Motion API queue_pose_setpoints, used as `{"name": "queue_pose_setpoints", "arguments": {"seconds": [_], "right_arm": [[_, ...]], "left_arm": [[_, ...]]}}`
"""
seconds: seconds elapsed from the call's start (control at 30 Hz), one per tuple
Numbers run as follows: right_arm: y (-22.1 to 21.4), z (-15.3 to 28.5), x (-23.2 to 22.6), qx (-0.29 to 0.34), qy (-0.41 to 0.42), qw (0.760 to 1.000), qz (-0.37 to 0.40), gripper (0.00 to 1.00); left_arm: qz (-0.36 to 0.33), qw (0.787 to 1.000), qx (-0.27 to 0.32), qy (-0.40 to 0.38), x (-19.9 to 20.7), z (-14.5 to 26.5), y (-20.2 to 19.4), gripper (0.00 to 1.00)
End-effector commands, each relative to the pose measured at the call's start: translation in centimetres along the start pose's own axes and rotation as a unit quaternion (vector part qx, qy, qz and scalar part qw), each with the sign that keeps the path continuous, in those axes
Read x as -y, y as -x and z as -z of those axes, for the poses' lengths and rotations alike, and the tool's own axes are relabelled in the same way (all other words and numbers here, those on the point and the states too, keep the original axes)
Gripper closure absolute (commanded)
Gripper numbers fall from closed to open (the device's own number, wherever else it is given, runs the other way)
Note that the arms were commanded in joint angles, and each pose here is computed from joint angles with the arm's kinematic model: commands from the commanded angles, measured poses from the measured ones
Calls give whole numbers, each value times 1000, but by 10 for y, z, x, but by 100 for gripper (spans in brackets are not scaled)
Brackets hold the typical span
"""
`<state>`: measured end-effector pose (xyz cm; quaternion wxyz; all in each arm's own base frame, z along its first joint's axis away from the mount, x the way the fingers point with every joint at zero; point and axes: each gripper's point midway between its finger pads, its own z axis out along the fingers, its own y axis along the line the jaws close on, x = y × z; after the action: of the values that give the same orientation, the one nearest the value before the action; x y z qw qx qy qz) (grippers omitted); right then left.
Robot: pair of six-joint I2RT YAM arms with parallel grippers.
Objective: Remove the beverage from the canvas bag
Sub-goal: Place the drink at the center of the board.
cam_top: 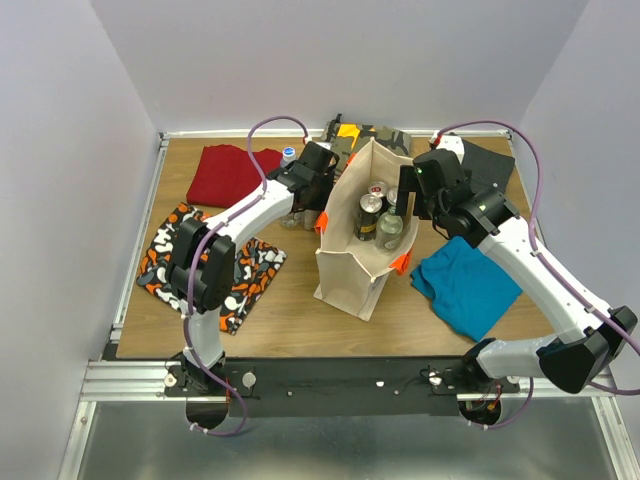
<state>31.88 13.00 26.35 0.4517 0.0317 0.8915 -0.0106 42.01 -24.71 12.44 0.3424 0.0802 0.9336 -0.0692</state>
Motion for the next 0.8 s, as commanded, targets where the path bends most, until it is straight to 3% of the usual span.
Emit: {"name": "queue_pose_setpoints", "arguments": {"seconds": [0.0, 0.07, 0.23, 0.27, 0.77], "right_arm": [[1, 5, 6, 3, -7, 1000, -7, 0], [2, 5, 6, 5, -7, 1000, -8, 0], [0, 5, 7, 2, -8, 1000, -7, 0], [0, 5, 7, 3, -7, 1000, -7, 0], [1, 3, 5, 2, -7, 1000, -6, 0]], "left_arm": [[24, 999, 31, -22, 6, 12, 18, 42], [24, 999, 28, -20, 6, 10, 18, 34], [17, 999, 28, -16, 4, 11, 20, 31], [17, 999, 28, -16, 4, 11, 20, 26], [11, 999, 38, -13, 3, 20, 28, 21]]}}
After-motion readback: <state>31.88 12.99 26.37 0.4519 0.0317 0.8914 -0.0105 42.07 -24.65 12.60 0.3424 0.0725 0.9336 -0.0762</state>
